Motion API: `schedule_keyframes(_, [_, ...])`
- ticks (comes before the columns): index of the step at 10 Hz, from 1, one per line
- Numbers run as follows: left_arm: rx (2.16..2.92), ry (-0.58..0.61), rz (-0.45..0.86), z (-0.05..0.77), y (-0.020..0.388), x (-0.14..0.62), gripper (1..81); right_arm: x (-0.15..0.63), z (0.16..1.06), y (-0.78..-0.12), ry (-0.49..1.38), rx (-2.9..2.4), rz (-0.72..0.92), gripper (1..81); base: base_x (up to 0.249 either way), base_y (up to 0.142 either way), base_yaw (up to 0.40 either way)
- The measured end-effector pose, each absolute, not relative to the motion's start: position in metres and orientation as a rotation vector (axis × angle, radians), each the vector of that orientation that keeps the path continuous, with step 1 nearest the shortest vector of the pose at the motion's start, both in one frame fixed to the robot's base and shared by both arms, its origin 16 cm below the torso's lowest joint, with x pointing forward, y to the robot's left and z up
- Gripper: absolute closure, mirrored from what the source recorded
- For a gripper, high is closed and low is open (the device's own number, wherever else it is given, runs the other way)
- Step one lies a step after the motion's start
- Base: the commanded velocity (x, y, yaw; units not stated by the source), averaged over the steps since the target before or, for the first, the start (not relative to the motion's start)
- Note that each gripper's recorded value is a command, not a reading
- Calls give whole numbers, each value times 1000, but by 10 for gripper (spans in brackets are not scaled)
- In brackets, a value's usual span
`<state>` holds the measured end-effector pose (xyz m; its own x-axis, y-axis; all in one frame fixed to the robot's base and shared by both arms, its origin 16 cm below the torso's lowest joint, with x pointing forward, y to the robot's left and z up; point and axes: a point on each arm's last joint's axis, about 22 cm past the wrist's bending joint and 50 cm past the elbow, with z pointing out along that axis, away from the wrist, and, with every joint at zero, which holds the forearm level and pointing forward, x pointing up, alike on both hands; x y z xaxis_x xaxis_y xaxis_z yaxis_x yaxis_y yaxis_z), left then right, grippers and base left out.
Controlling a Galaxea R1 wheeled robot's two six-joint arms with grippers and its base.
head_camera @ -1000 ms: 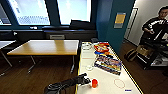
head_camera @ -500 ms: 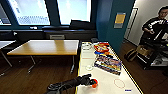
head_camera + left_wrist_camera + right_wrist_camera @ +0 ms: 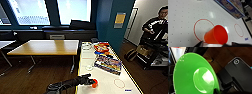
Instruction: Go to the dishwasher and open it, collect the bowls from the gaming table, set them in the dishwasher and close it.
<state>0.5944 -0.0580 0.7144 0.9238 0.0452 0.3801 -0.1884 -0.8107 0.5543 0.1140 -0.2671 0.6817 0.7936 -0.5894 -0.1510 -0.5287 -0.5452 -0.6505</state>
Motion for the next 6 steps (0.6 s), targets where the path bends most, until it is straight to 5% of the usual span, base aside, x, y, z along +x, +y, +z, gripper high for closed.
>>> schedule_keyframes(6, [2570, -2, 516, 705, -8, 619, 10, 118, 682, -260, 817, -2256, -112, 811, 0, 0, 0])
